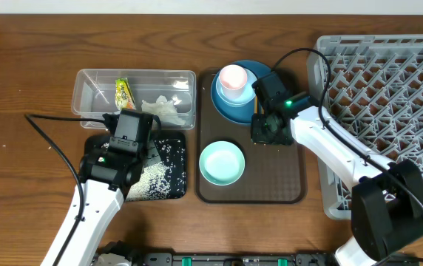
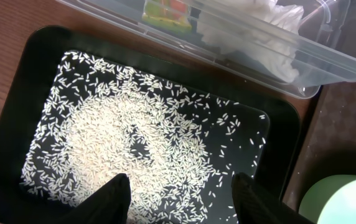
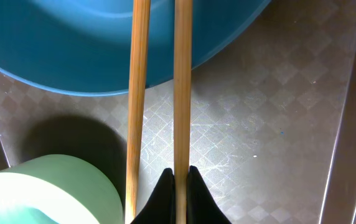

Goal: Sort waste into correct bins and load items into the dishwasher rack
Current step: 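Move the right gripper to the blue plate and grasp a wooden chopstick, then carry the chopstick right and insert it upright into the dish rack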

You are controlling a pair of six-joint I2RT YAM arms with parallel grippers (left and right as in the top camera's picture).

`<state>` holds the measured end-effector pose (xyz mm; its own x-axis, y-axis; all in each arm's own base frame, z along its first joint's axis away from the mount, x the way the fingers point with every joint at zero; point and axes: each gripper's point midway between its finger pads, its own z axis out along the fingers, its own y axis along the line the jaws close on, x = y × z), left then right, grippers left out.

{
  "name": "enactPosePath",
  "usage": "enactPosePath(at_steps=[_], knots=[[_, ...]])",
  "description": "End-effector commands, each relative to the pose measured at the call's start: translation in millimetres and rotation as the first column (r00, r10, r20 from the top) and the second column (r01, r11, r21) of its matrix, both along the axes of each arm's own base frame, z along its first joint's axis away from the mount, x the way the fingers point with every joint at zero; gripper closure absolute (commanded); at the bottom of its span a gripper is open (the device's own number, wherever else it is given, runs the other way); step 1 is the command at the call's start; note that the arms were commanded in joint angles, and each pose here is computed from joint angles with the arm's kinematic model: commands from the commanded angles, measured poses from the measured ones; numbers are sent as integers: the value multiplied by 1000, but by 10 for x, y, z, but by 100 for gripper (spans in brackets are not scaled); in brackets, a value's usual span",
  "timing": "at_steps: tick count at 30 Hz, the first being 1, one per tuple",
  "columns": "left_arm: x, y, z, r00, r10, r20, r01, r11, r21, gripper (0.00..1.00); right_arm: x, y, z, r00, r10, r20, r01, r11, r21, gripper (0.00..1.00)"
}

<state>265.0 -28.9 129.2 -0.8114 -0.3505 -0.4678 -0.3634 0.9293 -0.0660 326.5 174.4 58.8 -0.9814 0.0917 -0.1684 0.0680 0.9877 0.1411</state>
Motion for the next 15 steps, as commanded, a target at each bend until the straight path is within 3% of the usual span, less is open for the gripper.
enactPosePath(at_steps=[1, 10, 15], knots=[[13, 42, 8, 1000, 18, 2, -18, 1000, 16, 45, -26, 7, -34, 1000, -3, -11, 3, 1000, -1, 99], [13, 42, 8, 1000, 18, 2, -18, 1000, 16, 44, 13, -118, 128, 1000, -28, 6, 28, 1000, 6, 99], [13, 42, 8, 1000, 18, 2, -18, 1000, 16, 45, 36, -254, 448, 996, 40, 83, -41, 999, 10, 99]])
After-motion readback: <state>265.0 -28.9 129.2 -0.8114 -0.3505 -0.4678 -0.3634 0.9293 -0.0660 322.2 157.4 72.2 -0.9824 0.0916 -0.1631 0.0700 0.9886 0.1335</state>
